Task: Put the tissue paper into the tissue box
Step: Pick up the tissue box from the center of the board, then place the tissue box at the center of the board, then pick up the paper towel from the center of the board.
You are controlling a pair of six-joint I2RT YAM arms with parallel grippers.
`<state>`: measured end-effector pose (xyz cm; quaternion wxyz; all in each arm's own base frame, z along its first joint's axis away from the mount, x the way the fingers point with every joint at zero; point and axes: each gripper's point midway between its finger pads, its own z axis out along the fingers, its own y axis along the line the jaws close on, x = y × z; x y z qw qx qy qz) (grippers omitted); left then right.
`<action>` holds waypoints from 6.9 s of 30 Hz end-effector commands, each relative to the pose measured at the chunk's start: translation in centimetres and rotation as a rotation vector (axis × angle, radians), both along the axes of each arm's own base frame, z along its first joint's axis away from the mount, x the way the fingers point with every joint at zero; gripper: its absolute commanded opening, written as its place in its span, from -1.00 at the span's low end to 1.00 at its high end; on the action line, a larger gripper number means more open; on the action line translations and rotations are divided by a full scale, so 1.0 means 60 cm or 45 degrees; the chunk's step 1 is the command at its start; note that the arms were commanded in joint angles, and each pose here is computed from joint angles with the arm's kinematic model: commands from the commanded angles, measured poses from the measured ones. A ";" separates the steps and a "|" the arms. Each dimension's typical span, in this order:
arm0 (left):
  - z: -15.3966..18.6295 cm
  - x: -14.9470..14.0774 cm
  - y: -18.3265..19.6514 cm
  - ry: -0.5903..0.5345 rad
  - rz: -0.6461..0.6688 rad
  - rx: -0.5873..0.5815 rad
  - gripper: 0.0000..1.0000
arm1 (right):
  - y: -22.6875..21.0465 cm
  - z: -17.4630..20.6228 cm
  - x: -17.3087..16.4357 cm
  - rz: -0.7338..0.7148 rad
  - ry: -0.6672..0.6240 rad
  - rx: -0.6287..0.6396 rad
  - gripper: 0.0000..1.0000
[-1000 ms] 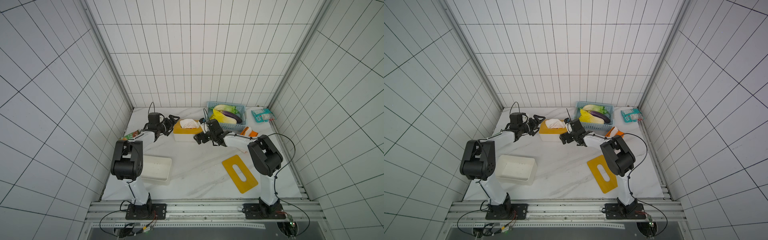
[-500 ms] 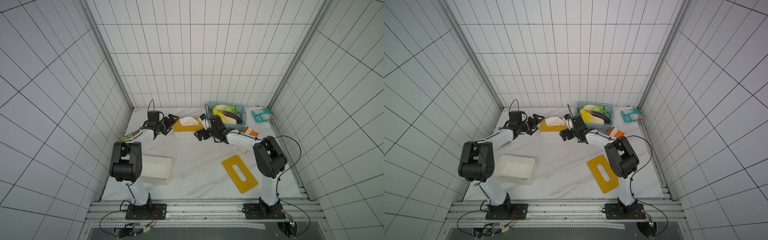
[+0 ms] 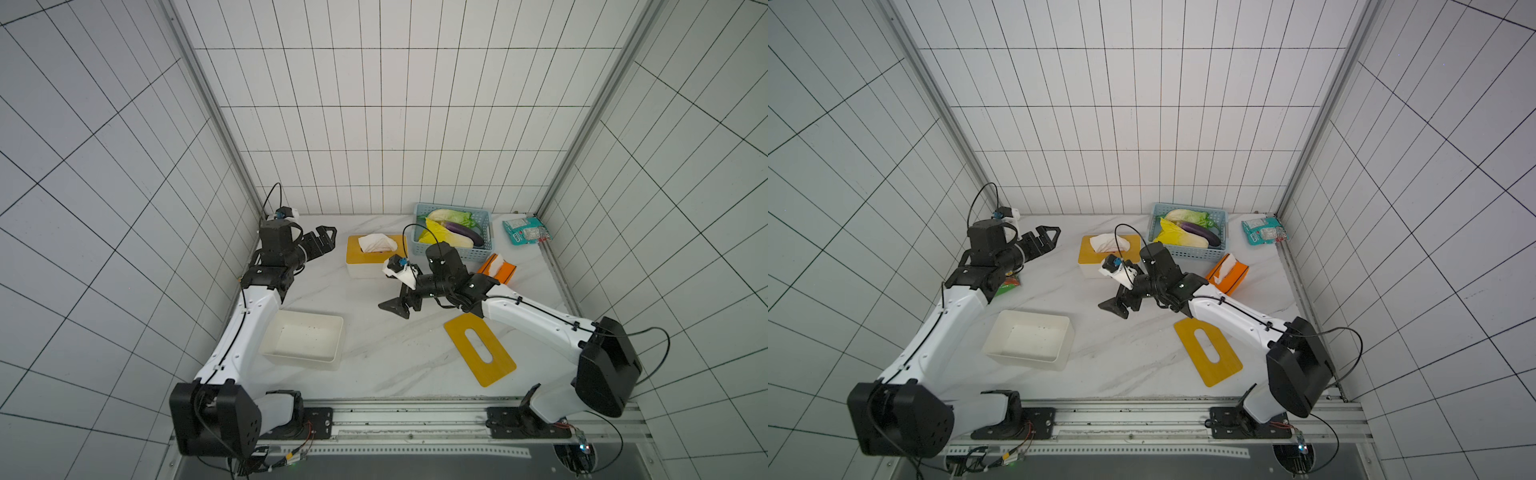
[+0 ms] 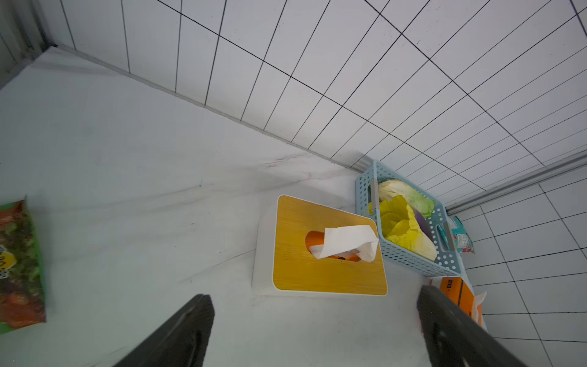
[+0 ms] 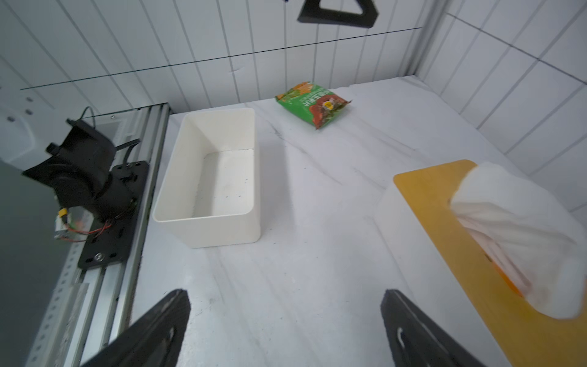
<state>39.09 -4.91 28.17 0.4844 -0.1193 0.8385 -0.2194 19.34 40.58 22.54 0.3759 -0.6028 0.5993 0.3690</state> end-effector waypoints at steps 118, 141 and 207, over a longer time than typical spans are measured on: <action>0.002 -0.085 -0.022 -0.141 -0.091 0.180 0.97 | -0.347 0.026 0.329 -1.498 0.274 -0.300 0.98; -0.008 -0.091 -0.037 -0.115 -0.139 0.161 0.96 | -0.591 -0.138 0.288 -2.454 0.939 -0.376 0.98; -0.011 -0.090 -0.029 -0.104 -0.140 0.117 0.96 | -0.523 -0.333 0.312 -2.502 1.281 -0.646 0.98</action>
